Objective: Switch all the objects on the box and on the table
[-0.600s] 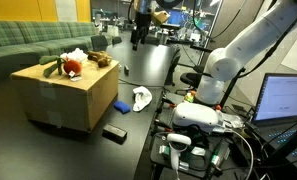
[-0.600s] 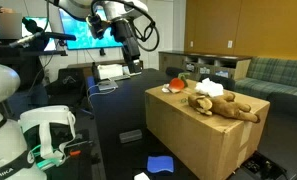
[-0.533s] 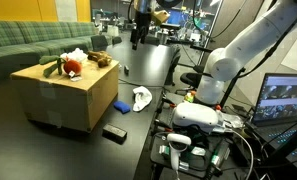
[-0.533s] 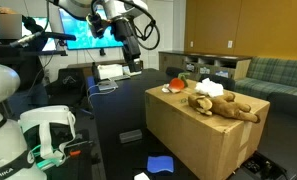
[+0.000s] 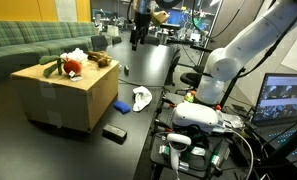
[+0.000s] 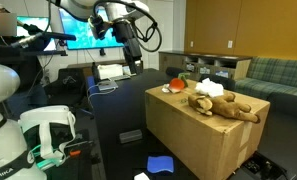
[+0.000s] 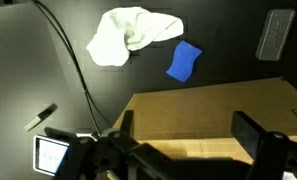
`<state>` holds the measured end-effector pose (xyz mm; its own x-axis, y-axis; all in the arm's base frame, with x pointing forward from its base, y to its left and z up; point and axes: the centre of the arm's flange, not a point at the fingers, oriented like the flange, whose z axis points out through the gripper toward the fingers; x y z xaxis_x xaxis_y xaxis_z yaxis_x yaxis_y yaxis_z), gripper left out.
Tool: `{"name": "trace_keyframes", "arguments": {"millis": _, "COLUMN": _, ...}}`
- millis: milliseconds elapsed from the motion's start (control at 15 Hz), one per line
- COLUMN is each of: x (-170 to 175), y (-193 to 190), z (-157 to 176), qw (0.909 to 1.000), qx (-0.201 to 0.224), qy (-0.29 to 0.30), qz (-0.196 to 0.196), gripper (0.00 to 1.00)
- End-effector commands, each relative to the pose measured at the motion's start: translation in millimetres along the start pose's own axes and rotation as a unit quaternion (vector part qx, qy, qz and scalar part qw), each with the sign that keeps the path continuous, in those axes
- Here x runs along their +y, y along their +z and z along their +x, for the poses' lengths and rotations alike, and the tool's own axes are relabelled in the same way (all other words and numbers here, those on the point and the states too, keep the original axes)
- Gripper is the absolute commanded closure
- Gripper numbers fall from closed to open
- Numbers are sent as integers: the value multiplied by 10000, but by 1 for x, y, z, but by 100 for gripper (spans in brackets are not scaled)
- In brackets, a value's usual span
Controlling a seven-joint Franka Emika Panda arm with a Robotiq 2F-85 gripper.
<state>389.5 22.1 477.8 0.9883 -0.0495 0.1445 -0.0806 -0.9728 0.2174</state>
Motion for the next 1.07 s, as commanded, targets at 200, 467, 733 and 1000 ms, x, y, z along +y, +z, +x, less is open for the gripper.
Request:
{"name": "trace_keyframes", "arguments": {"millis": 200, "x": 15, "y": 36, "z": 64, "qw": 9996, "qx": 230, "qy": 84, "qz": 168, "gripper": 0}}
{"name": "trace_keyframes", "arguments": {"millis": 467, "x": 24, "y": 64, "z": 112, "qw": 9981, "qx": 406, "qy": 272, "qz": 384, "gripper": 0}}
{"name": "trace_keyframes", "arguments": {"millis": 733, "x": 23, "y": 92, "z": 159, "qw": 9960, "qx": 548, "qy": 464, "qz": 525, "gripper": 0}}
{"name": "trace_keyframes", "arguments": {"millis": 1000, "x": 5, "y": 121, "z": 201, "qw": 9951, "qx": 620, "qy": 602, "qz": 488, "gripper": 0}}
